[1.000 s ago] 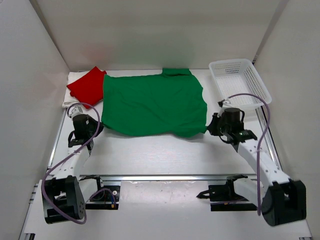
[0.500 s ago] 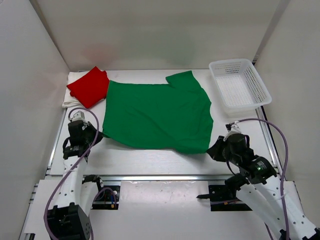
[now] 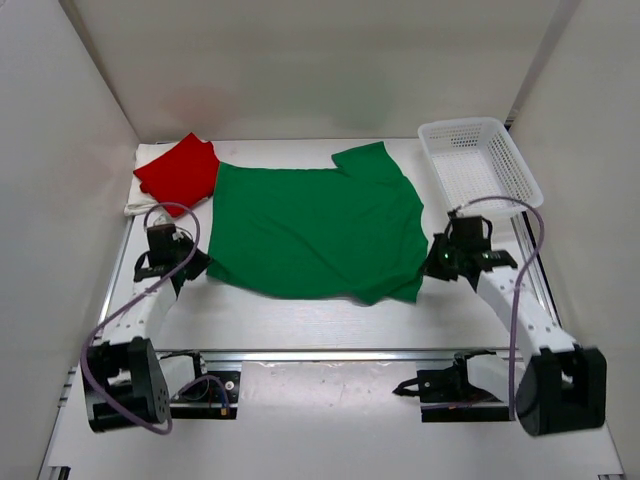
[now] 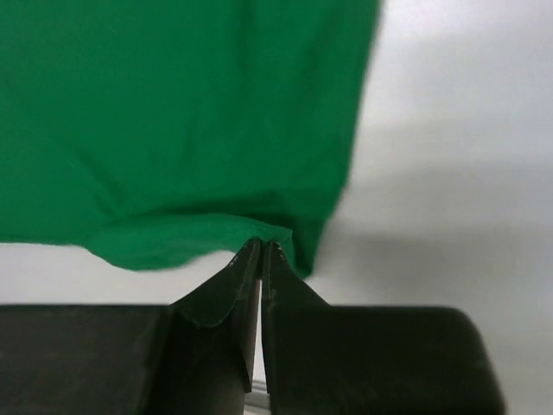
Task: Fold and stack the t-shirts
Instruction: Fold the flattened tshirt in 1/3 of the way
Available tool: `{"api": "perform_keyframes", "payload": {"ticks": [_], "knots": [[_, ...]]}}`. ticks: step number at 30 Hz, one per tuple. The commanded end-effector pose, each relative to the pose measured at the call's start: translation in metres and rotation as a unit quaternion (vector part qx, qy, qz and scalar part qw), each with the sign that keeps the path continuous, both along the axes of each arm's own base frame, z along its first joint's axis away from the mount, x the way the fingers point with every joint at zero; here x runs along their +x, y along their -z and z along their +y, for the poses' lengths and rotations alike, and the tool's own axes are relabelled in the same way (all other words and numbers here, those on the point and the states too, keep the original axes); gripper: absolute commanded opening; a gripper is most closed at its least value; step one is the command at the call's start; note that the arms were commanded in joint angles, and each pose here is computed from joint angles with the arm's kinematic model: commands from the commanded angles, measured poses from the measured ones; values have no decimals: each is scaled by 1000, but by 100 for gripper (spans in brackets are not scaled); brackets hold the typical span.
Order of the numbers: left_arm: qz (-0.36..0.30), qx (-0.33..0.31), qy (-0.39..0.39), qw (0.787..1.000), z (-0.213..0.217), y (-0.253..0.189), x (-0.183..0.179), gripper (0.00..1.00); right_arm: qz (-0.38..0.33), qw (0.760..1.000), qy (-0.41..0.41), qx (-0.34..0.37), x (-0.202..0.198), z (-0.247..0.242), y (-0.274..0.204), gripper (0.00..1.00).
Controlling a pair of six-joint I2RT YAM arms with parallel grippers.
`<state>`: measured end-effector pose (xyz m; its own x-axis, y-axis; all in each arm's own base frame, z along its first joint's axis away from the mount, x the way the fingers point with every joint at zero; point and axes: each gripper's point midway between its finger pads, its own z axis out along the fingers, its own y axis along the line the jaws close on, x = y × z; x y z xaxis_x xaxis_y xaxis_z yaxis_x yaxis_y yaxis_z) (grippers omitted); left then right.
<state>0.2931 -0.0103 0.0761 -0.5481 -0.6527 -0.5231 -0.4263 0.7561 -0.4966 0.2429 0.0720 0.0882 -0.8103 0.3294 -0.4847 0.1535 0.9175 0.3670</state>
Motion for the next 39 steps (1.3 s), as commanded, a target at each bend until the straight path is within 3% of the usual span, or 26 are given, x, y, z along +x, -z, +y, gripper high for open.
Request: {"api": "perform_keyframes", "payload": {"ticks": [1,15,24,27,29,31,34,36,38,39], "knots": [[-53,-8,-42,998,14,-31,42,0,-102,994,-38,-9,70,10,-45,0],[-22,-1,-61,998,29,-14,121,0,-129,990,-46,-38,221,12,-63,0],[-1,10,-59,998,31,11,156,0,-91,993,-56,-59,273,9,-27,0],[-6,9,-57,998,30,13,163,10,-79,993,-54,-74,278,7,-20,0],[-15,7,-49,999,30,4,167,21,-73,993,-56,-69,279,12,-18,8],[-25,21,-47,998,29,-8,163,39,-84,992,-52,-74,277,10,-33,27],[-51,44,-43,997,29,-32,149,49,-111,990,-40,-76,271,6,-59,44],[-62,43,-43,996,24,-41,134,50,-119,990,-29,-73,255,3,-68,48],[-45,31,-36,998,18,-28,106,47,-162,985,-21,-53,236,5,-88,42],[-44,22,-35,998,16,-27,100,46,-136,990,-9,-40,217,2,-62,20]]}}
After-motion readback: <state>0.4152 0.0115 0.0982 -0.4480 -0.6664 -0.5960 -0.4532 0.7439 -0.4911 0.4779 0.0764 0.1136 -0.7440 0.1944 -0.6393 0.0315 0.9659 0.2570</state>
